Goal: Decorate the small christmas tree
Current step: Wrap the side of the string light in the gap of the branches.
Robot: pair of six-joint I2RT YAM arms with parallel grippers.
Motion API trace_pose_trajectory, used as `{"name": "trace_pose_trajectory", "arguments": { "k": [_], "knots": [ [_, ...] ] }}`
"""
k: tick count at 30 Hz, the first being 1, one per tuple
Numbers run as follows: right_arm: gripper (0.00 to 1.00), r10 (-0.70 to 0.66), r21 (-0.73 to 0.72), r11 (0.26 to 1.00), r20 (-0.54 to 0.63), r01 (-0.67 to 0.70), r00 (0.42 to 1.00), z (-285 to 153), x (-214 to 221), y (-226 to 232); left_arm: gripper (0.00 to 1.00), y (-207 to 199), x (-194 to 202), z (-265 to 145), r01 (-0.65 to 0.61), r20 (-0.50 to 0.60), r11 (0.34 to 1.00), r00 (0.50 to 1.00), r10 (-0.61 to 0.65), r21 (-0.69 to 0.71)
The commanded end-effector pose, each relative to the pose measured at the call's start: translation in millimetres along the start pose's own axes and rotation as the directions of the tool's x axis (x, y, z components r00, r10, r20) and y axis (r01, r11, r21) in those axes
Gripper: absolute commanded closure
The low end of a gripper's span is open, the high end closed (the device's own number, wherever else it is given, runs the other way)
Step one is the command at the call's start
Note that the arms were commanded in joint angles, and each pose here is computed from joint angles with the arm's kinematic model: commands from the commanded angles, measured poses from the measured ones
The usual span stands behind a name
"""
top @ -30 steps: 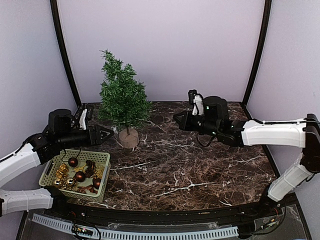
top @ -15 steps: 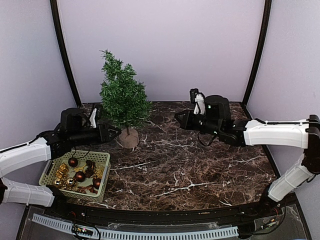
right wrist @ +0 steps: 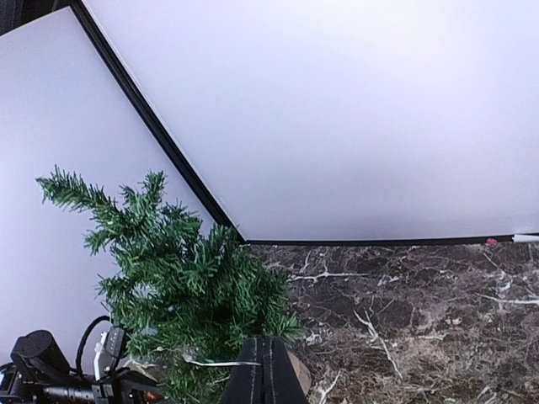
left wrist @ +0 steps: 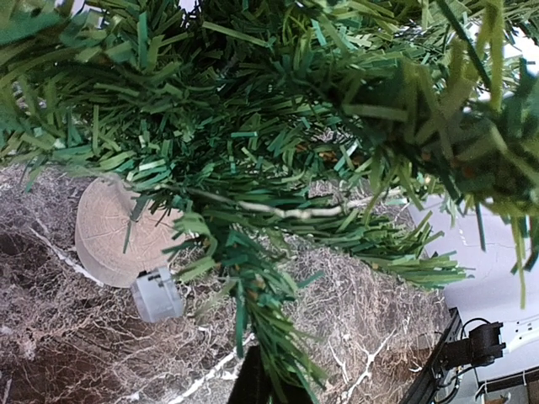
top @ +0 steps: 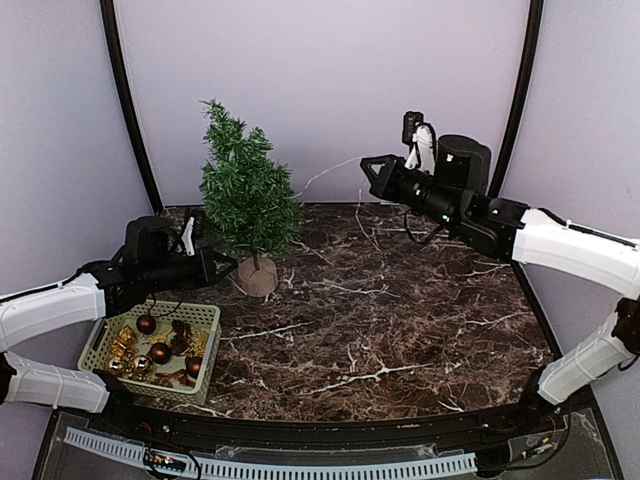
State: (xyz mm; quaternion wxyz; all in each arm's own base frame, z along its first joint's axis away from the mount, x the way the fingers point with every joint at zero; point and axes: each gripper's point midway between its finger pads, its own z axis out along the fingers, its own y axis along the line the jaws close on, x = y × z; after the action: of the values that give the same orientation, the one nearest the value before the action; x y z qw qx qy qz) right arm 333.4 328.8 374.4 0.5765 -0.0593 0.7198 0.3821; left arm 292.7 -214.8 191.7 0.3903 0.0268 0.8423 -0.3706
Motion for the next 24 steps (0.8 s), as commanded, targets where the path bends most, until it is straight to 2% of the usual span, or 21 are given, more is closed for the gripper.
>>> {"name": "trace_pose_trajectory", "arguments": {
  "k": [1,5,13,24],
  "knots": [
    [1.00,-0.032,0.032,0.999,0.058,0.030,0.998,13,-29,-1,1.00,-6,-8,-8,-0.022,0.028,1.000,0.999,0.022,-0.004],
    [1.00,-0.051,0.043,0.998,0.065,0.049,0.997,22,-37,-1,1.00,-4,-8,-11,-0.031,0.029,0.999,0.999,0.032,-0.018],
    [1.00,-0.027,0.140,0.990,0.063,0.018,0.998,20,-34,-34,1.00,0,-10,-19,-0.043,0.044,0.998,0.998,0.046,-0.050],
    [1.00,0.018,0.100,0.995,-0.050,-0.013,0.999,-14,13,-42,1.00,-1,-12,-20,-0.052,0.041,0.997,0.998,0.054,-0.058]
  ]
}}
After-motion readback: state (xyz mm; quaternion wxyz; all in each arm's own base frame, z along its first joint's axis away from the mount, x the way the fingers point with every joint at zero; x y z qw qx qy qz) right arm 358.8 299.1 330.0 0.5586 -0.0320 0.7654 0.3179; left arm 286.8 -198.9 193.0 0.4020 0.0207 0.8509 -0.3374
